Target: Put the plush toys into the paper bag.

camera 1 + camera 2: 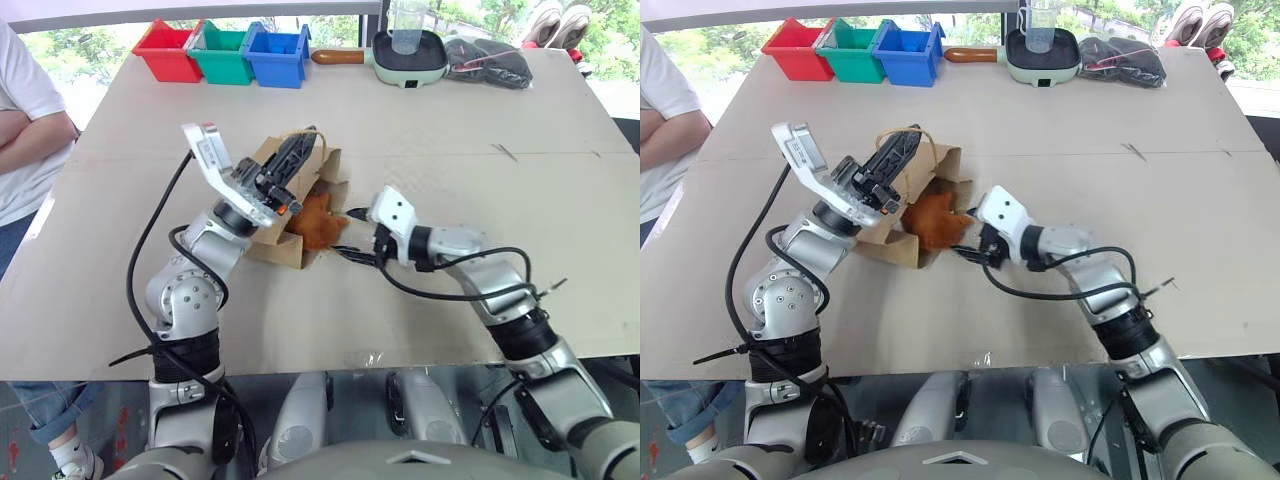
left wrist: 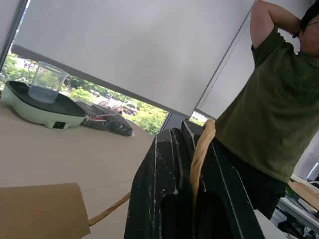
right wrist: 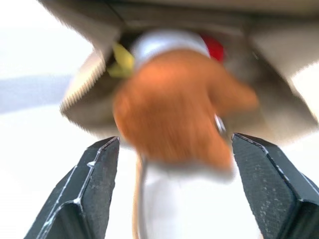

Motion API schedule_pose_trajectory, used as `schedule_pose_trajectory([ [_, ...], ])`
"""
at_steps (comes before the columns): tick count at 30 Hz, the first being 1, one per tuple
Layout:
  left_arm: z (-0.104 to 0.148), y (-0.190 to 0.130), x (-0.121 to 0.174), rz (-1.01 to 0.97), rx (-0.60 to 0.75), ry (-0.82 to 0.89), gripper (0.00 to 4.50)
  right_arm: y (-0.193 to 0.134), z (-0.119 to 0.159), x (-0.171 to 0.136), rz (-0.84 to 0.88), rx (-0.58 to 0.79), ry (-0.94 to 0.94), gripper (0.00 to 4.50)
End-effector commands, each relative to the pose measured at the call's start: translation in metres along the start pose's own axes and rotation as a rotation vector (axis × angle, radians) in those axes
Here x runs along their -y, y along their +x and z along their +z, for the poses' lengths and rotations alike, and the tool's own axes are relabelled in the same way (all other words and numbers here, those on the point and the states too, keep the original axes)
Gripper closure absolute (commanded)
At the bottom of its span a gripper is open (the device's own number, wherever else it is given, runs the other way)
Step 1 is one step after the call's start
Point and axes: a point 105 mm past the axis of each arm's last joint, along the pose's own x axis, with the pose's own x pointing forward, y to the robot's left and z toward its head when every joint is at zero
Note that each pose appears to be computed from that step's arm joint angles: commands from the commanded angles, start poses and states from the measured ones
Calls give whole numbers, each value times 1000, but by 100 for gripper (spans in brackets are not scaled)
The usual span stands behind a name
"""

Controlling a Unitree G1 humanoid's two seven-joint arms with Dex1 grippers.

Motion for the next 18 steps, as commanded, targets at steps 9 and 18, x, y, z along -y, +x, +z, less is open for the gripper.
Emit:
schedule_pose_trajectory([
  [9,34,1,6,-66,119,-17,450,-60,-13,-11,-162,-3,600,107],
  [18,49,-5,11,-99,139,-62,450,-68,-40,-19,-221,2,837,107],
])
